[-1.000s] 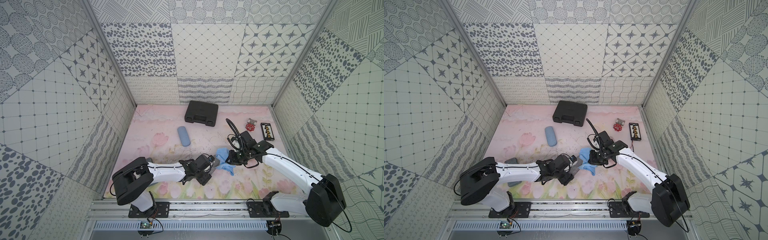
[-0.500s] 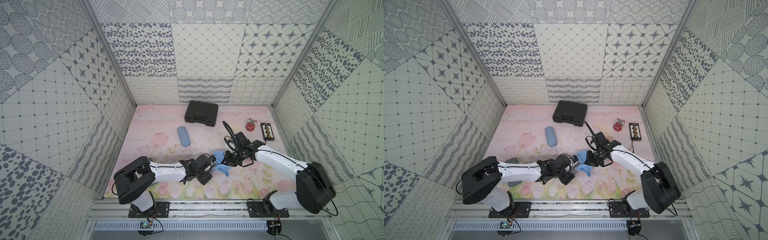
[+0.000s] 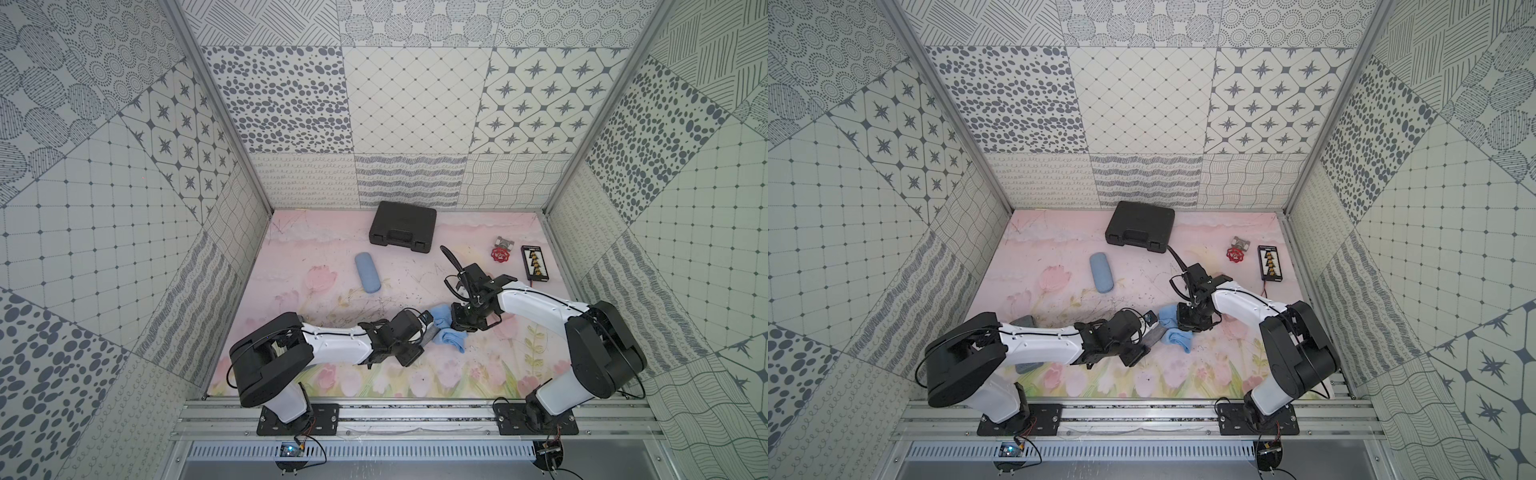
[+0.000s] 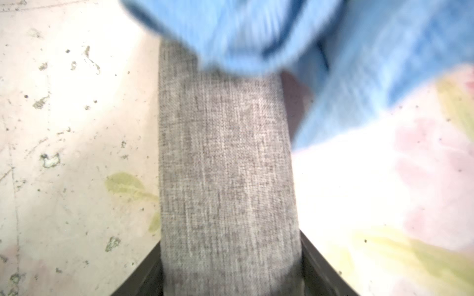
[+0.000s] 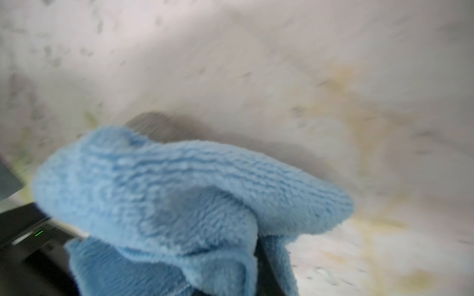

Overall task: Wipe the eyeglass case
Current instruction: Wipe the dirt from the eyeglass case.

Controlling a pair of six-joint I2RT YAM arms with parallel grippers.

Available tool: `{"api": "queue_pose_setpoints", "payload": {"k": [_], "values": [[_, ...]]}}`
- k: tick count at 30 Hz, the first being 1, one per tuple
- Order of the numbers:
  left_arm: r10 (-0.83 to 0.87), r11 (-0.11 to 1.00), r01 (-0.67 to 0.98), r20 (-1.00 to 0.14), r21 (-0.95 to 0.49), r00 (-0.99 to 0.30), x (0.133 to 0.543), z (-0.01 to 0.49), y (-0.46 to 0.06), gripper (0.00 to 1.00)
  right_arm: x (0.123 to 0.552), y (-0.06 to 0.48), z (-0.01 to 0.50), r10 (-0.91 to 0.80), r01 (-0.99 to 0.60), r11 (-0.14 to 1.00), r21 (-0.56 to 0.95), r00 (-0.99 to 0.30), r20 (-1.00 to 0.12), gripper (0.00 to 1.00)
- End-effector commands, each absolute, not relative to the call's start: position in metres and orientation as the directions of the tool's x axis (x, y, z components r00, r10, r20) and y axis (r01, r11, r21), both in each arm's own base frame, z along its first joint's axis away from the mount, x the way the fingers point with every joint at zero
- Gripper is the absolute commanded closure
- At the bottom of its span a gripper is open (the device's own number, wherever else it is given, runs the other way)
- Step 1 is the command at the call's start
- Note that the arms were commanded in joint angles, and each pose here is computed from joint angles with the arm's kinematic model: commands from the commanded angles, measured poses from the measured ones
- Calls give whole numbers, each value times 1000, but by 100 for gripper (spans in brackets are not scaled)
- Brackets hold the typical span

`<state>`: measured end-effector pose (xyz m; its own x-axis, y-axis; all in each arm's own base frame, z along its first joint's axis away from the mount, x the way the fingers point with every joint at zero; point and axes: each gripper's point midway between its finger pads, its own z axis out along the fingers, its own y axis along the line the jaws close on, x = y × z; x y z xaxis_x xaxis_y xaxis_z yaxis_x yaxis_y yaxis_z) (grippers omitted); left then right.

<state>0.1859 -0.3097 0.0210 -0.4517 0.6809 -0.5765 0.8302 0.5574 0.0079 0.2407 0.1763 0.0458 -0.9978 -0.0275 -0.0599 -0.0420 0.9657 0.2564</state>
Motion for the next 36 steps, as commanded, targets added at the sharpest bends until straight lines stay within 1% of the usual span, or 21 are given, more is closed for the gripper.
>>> {"api": "queue_pose_setpoints", "payload": {"k": [1,4,7,9,12,14,16,18,19,20,21,22,24,26,28,29,30,31,32,34,36], "values": [[673,516,856,-612,-16,-417,179,29,-315,52,259,158,87,-145,-155,988,21,-957,-250,100],[661,520,854,-621,-25,-421,177,32,-313,53,242,188,99,-169,-198,975,105,-958,-233,100],[641,524,851,-638,-41,-426,176,35,-314,54,220,234,98,-126,-181,925,335,-976,-178,100],[631,525,850,-647,-50,-428,175,35,-314,55,207,265,92,-91,-131,858,496,-990,-104,100],[624,526,848,-650,-59,-433,174,34,-314,56,194,277,70,-60,-45,807,588,-998,5,100],[620,525,849,-654,-65,-434,173,33,-314,56,191,266,52,-44,-5,812,584,-998,52,100],[621,526,848,-650,-69,-438,172,32,-313,57,197,228,31,-13,23,873,487,-997,70,100],[621,527,847,-649,-69,-439,171,32,-311,57,213,169,22,-44,-47,980,193,-999,-22,100],[619,529,846,-651,-69,-440,171,33,-311,57,225,142,30,-92,-94,995,16,-993,-78,100],[617,529,846,-653,-69,-440,171,33,-310,57,236,128,44,-137,-125,987,-100,-983,-124,100],[619,528,846,-651,-70,-440,170,33,-310,57,245,123,58,-168,-141,977,-160,-972,-167,100],[618,528,846,-652,-69,-439,170,34,-309,57,251,130,75,-201,-165,971,-176,-957,-212,100],[617,528,847,-655,-66,-436,171,36,-309,57,255,160,102,-244,-218,969,-119,-927,-284,100],[617,523,850,-659,-63,-429,170,39,-310,57,247,196,113,-239,-255,967,19,-928,-287,100],[613,526,848,-664,-63,-429,171,39,-310,57,230,238,110,-179,-236,935,264,-958,-224,100],[612,523,850,-667,-63,-425,171,40,-310,57,221,259,106,-146,-209,894,396,-972,-183,100],[610,525,849,-668,-62,-426,171,40,-310,57,211,275,100,-123,-171,850,498,-984,-129,100],[610,523,850,-668,-63,-425,171,40,-311,58,206,283,94,-108,-142,822,552,-990,-93,100],[610,524,849,-668,-64,-426,171,40,-310,58,202,281,84,-97,-112,817,565,-994,-57,100],[609,522,850,-669,-65,-426,169,39,-310,58,203,261,64,-80,-81,848,524,-997,-24,100],[607,521,851,-673,-65,-423,169,39,-309,59,209,219,42,-67,-65,920,385,-998,-8,100]]}}
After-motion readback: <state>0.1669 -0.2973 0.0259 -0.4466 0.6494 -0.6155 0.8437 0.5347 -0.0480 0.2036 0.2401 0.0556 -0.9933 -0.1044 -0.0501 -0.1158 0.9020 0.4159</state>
